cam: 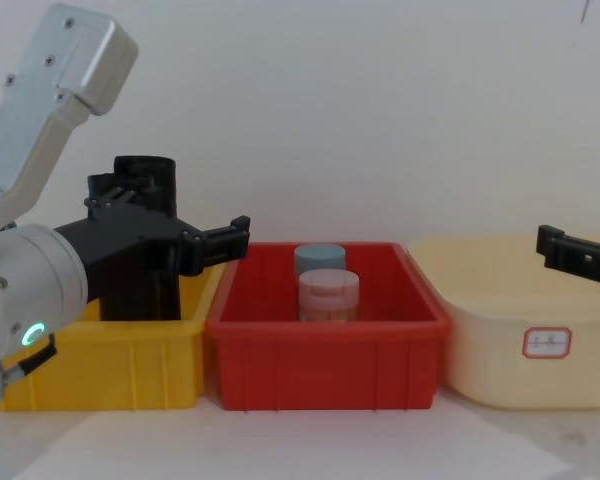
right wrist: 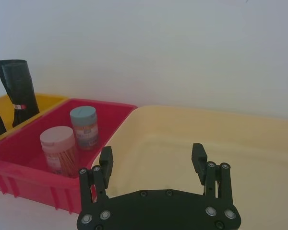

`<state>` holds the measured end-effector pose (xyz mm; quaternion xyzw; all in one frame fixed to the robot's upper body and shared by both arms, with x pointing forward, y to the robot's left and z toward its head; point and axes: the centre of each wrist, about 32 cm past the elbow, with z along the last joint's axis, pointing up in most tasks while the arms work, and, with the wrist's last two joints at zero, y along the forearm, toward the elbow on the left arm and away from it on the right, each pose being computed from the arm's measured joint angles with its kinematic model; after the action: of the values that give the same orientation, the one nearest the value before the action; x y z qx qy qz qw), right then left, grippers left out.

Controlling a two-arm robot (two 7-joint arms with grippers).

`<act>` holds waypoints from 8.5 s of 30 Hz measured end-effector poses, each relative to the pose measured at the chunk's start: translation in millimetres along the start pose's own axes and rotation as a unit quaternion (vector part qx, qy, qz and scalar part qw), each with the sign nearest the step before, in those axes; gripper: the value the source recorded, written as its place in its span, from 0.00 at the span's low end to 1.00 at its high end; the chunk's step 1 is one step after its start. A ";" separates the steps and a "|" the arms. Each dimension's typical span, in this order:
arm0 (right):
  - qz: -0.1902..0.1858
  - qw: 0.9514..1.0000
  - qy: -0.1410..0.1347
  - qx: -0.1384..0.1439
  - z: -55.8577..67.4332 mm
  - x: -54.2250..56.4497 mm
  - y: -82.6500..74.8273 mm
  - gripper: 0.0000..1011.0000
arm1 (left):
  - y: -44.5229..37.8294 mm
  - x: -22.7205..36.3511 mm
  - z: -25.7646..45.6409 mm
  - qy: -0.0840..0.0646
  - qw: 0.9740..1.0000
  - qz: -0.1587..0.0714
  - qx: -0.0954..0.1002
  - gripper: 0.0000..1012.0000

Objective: Pick up the garbage bag with the one hand and transfer it to the other hand.

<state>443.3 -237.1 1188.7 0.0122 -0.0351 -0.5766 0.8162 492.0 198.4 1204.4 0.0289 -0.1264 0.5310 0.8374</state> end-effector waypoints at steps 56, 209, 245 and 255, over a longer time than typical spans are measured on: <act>0.000 1.000 0.000 0.000 0.0 0.0 0.0 0.99 | 30.6 -10.2 -1.3 0.006 0.999 0.032 0.008 0.99; 0.000 1.000 0.000 0.000 0.0 0.0 0.0 0.99 | -146.1 44.7 101.0 0.026 0.954 -0.263 -0.140 0.43; 0.000 1.000 0.000 0.000 0.0 0.0 0.0 0.99 | -211.1 11.1 100.5 0.092 0.902 -0.383 -0.177 0.43; -0.001 1.000 -0.003 0.004 0.2 0.2 0.1 0.99 | -210.3 9.8 99.1 0.102 0.899 -0.388 -0.176 0.43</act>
<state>443.4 -237.3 1189.0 0.0139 -0.0395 -0.5771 0.8156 666.6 97.6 1320.6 -0.1271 -0.1103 0.1330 0.9767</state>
